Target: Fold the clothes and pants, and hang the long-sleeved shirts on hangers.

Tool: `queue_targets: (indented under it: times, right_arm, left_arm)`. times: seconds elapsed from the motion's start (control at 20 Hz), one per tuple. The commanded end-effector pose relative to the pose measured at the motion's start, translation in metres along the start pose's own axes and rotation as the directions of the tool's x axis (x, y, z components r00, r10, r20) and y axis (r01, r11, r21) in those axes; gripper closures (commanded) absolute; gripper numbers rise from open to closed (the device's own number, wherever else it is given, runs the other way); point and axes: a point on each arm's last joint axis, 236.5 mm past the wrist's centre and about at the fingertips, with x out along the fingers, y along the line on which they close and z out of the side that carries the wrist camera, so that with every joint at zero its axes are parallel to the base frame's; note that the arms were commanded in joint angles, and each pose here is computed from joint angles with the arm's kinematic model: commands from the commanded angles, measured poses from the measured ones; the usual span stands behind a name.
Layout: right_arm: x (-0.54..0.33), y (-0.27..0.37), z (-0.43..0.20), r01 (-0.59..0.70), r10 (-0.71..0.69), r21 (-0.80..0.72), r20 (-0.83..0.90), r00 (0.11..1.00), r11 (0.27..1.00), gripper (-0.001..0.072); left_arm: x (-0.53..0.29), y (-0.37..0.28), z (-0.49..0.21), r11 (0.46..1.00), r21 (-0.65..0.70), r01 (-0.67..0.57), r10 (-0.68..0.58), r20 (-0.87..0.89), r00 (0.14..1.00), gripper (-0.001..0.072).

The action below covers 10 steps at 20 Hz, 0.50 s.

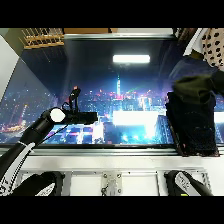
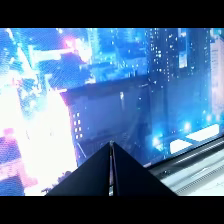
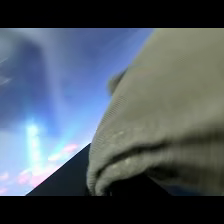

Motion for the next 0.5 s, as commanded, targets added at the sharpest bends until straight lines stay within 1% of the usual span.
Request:
queue_targets:
  times: [0.0,0.1,0.15,0.35,0.45]
  right_arm:
    - [-0.043,-0.072,-0.033,0.267,-0.265,0.016,-0.07,0.962,0.964,0.0688]
    - [-0.063,-0.108,-0.074,0.416,-0.407,0.034,-0.148,0.901,0.909,0.0687]
    - [-0.07,-0.118,-0.093,0.451,-0.44,0.026,-0.172,0.881,0.892,0.0687]
    - [-0.074,-0.138,-0.148,0.493,-0.473,0.012,-0.259,0.842,0.87,0.0686]
    - [-0.081,-0.154,-0.164,0.545,-0.525,-0.029,-0.316,0.79,0.838,0.0685]
  left_arm:
    - [0.0,0.0,0.001,1.0,0.001,0.0,0.0,0.001,1.0,0.0689]
    - [0.0,0.0,0.0,1.0,0.002,0.0,0.0,0.0,1.0,0.0689]
    - [0.0,0.0,0.0,1.0,0.002,0.0,0.0,-0.001,1.0,0.0689]
    - [0.0,0.0,-0.001,1.0,0.002,0.0,0.0,-0.004,1.0,0.0689]
    - [0.0,0.0,-0.003,1.0,0.002,0.0,0.0,-0.014,1.0,0.0689]
